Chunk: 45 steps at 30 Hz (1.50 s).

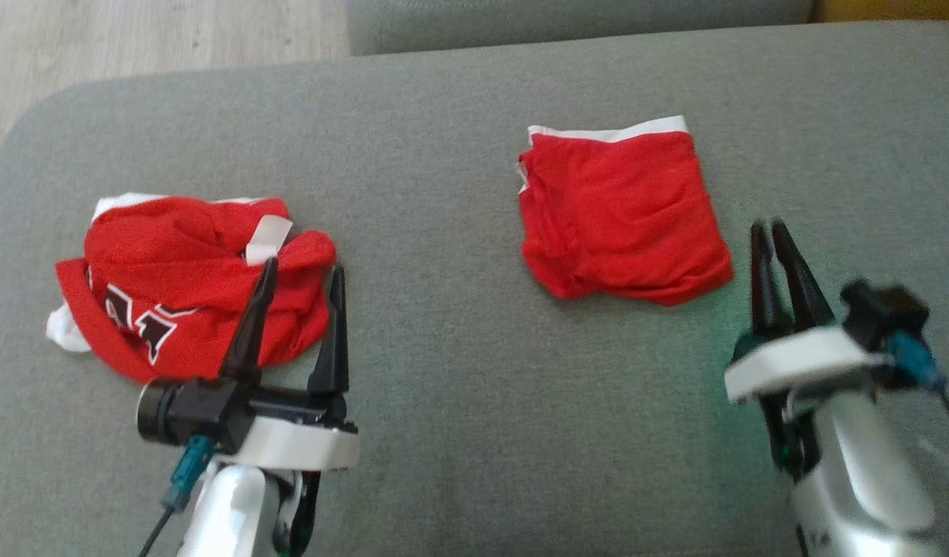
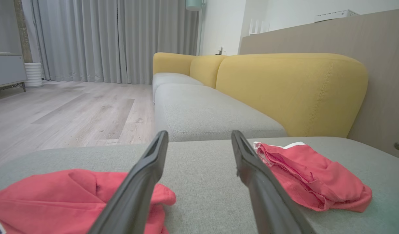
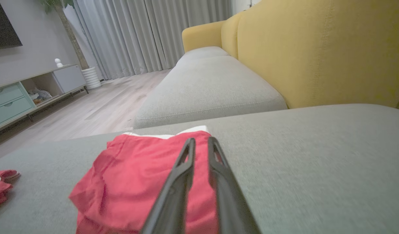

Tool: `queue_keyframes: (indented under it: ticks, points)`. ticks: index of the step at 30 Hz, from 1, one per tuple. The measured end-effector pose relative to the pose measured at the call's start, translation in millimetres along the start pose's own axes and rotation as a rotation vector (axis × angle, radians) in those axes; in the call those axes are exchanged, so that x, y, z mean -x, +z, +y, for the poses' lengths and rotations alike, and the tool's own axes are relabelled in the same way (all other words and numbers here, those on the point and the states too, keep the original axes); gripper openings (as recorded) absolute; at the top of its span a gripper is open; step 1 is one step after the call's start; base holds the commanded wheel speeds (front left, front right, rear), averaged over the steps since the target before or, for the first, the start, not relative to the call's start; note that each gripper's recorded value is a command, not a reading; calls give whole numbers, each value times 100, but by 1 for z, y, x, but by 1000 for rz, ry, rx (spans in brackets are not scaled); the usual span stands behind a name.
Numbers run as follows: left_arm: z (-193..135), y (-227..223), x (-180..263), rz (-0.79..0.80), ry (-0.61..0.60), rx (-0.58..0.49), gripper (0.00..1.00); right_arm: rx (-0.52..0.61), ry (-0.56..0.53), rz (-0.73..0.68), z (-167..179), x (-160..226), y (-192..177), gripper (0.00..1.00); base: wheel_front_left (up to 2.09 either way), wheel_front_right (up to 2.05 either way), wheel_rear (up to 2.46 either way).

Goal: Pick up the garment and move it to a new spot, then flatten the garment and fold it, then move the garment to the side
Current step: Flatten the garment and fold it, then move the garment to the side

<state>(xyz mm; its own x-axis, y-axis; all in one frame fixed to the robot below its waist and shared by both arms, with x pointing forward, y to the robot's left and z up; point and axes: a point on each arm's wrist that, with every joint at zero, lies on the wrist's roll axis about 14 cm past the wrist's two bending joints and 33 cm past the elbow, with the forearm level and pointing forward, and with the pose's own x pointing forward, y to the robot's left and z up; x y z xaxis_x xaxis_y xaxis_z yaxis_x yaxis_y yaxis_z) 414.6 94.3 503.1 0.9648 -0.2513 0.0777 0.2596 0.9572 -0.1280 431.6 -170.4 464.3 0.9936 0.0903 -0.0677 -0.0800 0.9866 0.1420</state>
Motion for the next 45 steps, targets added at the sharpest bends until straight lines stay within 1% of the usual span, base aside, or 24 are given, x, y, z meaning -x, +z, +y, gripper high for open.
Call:
queue_keyframes:
  ticks: [4, 8, 11, 15, 19, 23, 26, 29, 32, 34, 35, 36, 37, 41, 45]
  points:
    - [-4, -6, 5, 20, -7, 3, 100, -13, -26, 8, -5, 23, -7, 100, 0, 0, 0]
    - [-4, -8, 7, 28, -7, 4, 100, -18, -31, 4, -6, 26, -7, 100, 0, 0, 0]
    - [-2, -12, 7, 38, -3, 6, 100, -12, -24, 2, -4, 22, -7, 100, 0, 0, 0]
    - [1, -19, 8, 57, 3, 10, 100, 9, -24, 41, -5, 14, -17, 100, 0, 0, 0]
    - [3, -26, 6, 74, 4, 13, 100, 7, -9, 85, -1, -14, -19, 100, 0, 0, 0]
    - [12, -28, 2, 79, 23, 9, 100, -12, -10, 160, 1, -47, -24, 100, 0, 0, 0]
    - [19, -31, 2, 86, 40, 5, 100, -31, -25, 260, -1, -62, -42, 100, 0, 0, 0]
    - [22, -33, 3, 93, 49, 4, 100, -14, -33, 358, -1, -71, -62, 100, 0, 0, 0]
    - [27, -36, 5, 102, 64, 2, 100, -39, -38, 478, 1, -73, -86, 100, 0, 0, 0]
    - [31, -36, 5, 102, 72, -1, 100, -26, -21, 513, 7, -77, -92, 100, 0, 0, 0]
    - [32, -35, 4, 100, 74, -2, 100, -11, -8, 525, 9, -80, -92, 85, 0, 0, 0]
    - [33, -35, 4, 99, 76, -3, 100, 6, 4, 533, 12, -83, -92, 27, 0, 0, 0]
    - [33, -35, 4, 100, 76, -3, 100, 39, 19, 535, 14, -85, -91, 0, 0, 0, 0]
    - [31, -33, 2, 93, 73, -2, 100, 157, 71, 517, 20, -84, -87, 0, 0, 0, 0]
    - [30, -30, -2, 82, 67, 0, 100, 270, 91, 503, 10, -80, -80, 0, 0, 0, 0]
